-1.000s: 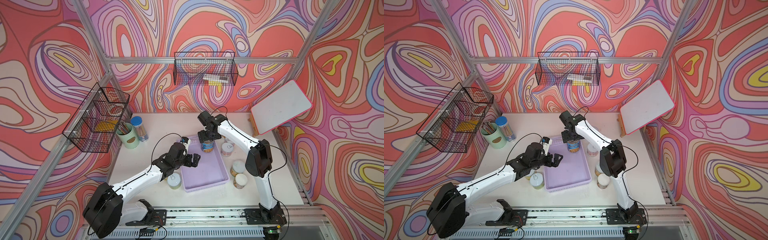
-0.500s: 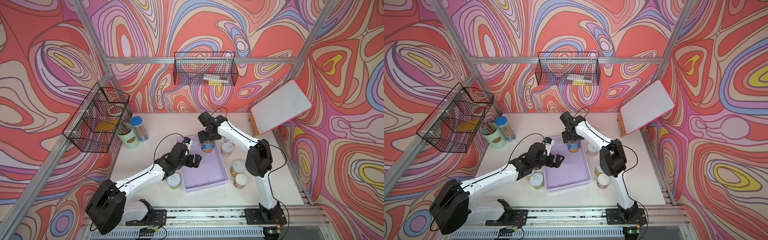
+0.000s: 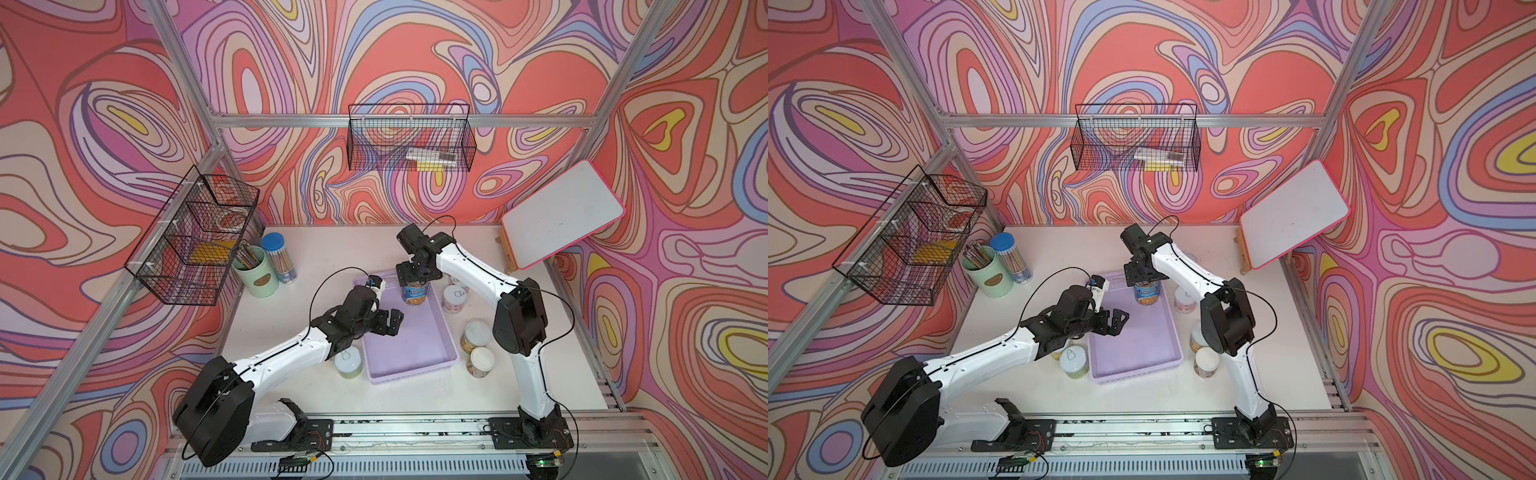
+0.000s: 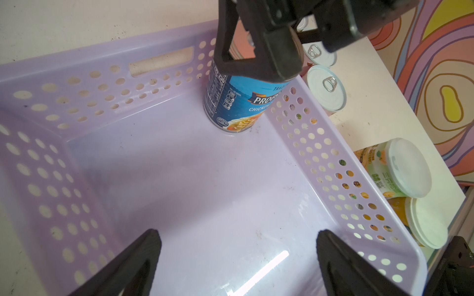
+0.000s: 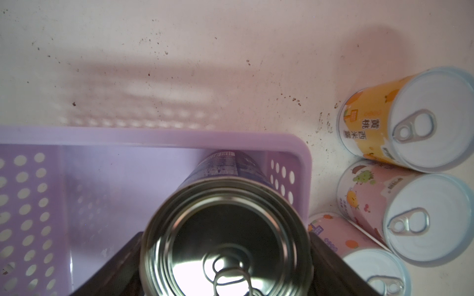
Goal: Put the canned food in the basket
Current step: Place the canned food in the basket, then pick up the canned food from the center of the board.
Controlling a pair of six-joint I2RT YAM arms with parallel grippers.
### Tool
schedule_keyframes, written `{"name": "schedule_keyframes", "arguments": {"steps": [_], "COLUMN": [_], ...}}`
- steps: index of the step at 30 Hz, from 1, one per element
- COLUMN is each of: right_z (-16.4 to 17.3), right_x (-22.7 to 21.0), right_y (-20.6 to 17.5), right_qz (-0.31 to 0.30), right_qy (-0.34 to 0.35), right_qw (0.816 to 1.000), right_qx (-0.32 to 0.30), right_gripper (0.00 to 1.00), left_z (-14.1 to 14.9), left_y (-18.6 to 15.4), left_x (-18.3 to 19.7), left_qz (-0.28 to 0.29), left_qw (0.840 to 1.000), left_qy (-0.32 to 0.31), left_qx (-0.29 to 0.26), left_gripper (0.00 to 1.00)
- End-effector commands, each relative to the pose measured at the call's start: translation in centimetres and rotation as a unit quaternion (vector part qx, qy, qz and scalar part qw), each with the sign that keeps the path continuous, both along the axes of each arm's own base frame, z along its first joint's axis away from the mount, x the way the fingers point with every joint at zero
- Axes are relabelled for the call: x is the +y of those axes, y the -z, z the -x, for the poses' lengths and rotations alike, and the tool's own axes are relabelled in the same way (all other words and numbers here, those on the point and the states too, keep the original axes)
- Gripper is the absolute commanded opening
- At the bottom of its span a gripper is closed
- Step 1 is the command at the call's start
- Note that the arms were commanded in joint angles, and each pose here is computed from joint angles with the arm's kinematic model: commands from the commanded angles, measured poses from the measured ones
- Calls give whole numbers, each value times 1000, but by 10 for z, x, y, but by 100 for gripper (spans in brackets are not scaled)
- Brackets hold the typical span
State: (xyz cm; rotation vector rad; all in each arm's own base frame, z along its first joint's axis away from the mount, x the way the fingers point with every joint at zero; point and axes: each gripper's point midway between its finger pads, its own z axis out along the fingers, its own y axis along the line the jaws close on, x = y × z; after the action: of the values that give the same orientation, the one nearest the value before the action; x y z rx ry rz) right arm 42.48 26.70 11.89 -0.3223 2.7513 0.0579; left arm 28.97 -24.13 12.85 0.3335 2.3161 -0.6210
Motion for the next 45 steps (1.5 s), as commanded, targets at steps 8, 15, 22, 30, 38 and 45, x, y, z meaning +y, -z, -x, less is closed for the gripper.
{"name": "schedule_keyframes", "arguments": {"steps": [8,15,22,30,38,45], "right_z": [-5,1,17,41,70,96], "right_x": [4,9,6,-13,-46,-84], "right_y": [-19,-48,-92,-114,-112,-102], "right_qz": [-25,-61,-114,-141,-136,-114], "right_qy": [2,-11,-28,-22,10,56], "right_qw": [1000,997,989,980,977,976], "right_qx": [-17,-38,-91,-139,-162,-178], "right_gripper": [98,98,98,98,98,98], "left_z": [-4,-3,2,10,17,25], "left_y": [-7,-20,-39,-51,-53,-52], "left_x": [1,8,14,6,-16,-40], "left_qz": [-15,-26,-37,-42,-43,-46], "left_qw": [1000,999,999,998,998,996], "left_qy": [-3,-10,-11,3,28,58], "left_qx": [-11,-20,-32,-41,-44,-50], "left_gripper": [99,99,99,99,99,99]}}
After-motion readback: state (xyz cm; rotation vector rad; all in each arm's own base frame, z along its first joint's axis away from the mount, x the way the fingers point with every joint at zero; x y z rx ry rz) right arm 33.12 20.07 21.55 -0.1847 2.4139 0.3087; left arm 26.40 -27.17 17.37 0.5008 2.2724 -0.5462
